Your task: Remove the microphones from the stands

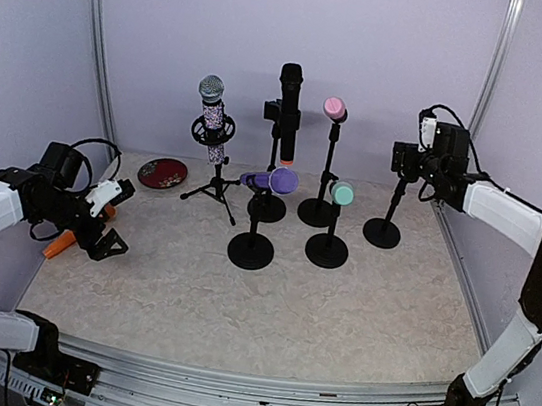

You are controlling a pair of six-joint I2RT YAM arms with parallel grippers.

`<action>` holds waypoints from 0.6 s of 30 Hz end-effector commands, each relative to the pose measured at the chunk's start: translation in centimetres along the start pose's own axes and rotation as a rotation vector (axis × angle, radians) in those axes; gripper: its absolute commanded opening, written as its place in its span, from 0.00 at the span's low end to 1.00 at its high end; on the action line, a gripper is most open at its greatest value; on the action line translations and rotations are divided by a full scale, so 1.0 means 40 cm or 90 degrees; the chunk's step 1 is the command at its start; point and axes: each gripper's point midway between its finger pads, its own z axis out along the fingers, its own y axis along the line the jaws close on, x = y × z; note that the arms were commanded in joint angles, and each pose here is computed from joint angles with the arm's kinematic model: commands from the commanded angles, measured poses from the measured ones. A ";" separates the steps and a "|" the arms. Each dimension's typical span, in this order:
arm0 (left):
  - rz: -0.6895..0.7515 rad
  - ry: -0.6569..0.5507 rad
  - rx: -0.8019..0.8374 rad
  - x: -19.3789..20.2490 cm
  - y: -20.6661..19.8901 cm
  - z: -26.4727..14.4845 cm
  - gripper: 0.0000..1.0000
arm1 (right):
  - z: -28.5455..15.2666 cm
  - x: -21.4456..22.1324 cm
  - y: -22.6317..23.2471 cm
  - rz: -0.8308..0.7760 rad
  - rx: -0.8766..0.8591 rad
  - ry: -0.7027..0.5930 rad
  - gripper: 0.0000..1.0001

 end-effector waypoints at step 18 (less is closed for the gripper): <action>-0.076 -0.136 -0.151 -0.147 0.135 -0.103 0.99 | -0.608 -0.119 0.624 -0.015 -0.444 -0.098 1.00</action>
